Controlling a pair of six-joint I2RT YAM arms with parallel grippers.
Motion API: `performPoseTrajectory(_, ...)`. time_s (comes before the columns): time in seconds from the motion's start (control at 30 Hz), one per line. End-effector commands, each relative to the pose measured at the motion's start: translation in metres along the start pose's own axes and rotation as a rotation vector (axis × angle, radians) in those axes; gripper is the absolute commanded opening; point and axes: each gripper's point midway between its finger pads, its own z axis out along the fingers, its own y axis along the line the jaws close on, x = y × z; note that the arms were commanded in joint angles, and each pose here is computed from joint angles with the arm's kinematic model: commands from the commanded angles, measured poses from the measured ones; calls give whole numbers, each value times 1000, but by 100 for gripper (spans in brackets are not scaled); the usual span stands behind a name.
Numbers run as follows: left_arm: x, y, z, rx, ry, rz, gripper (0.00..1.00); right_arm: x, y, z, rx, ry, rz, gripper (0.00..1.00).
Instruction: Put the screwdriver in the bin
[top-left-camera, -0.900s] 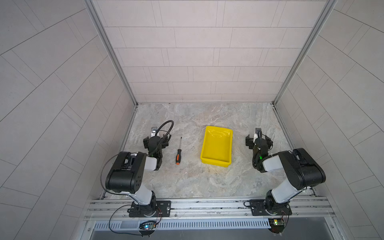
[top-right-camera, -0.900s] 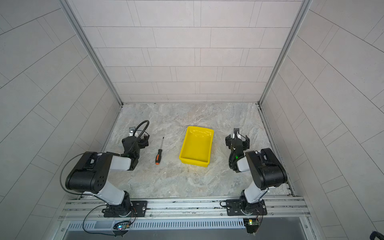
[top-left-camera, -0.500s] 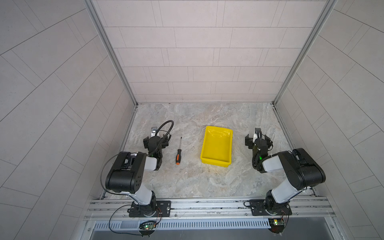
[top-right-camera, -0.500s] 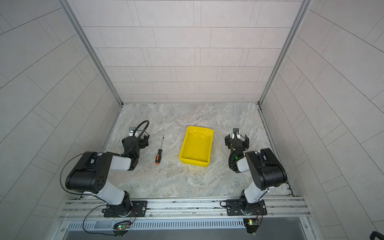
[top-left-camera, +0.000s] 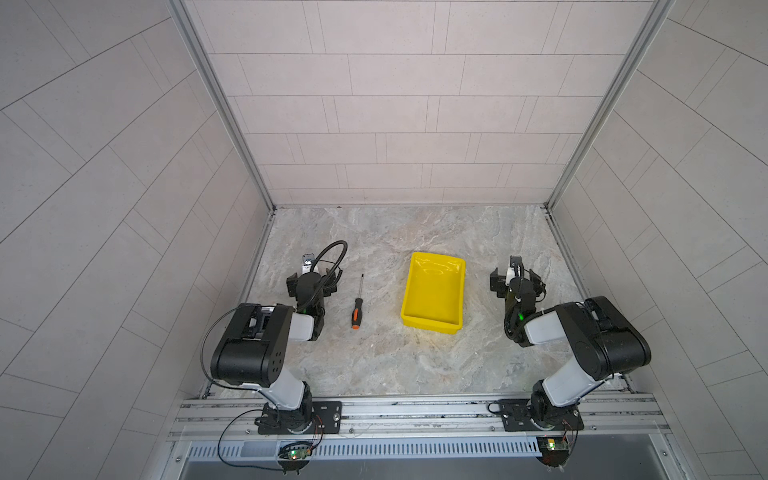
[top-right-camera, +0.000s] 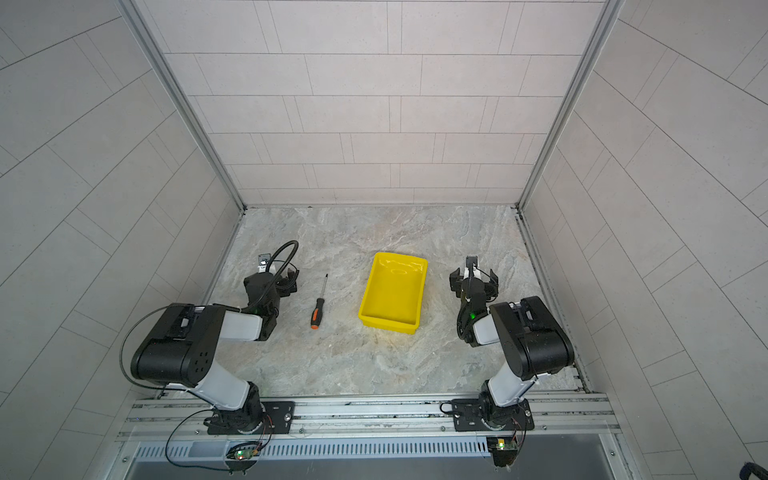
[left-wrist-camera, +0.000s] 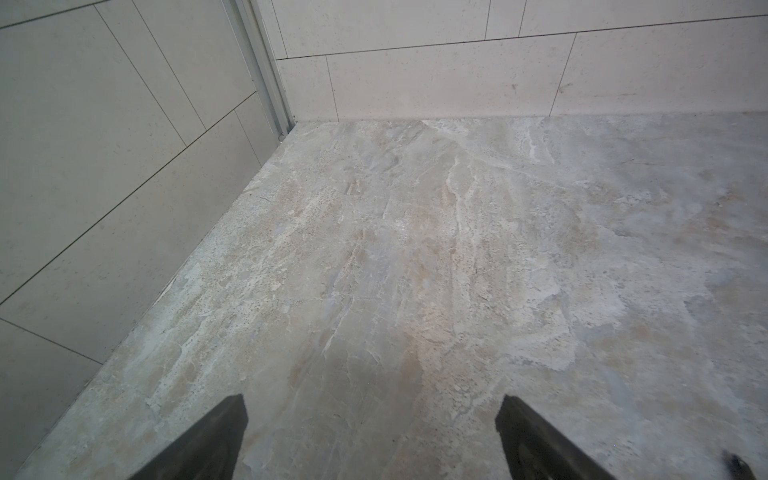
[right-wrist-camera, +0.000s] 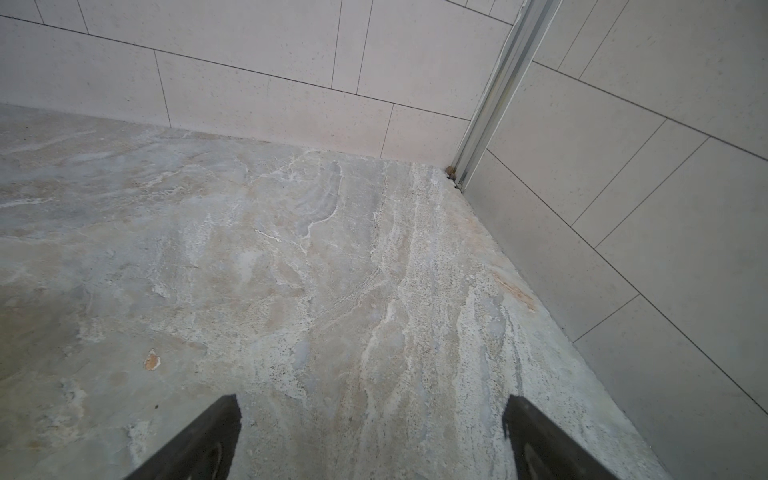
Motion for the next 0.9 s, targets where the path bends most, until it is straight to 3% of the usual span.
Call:
performPoseTrajectory(0.0, -11, 0, 3, 2, -24, -17, 100, -3, -3, -3, 15, -16, -2, 99)
performPoseTrajectory(0.6, -11, 0, 3, 2, -26, -20, 100, -4, -4, -5, 19, -26, -2, 99)
performPoseTrajectory(0.77, -18, -11, -13, 97, -104, -2, 100, -21, -18, -42, 105, -158, 5, 99)
performPoseTrajectory(0.87, -30, 0, -39, 61, -159, -28, 100, -43, -18, -67, 200, -166, -31, 99)
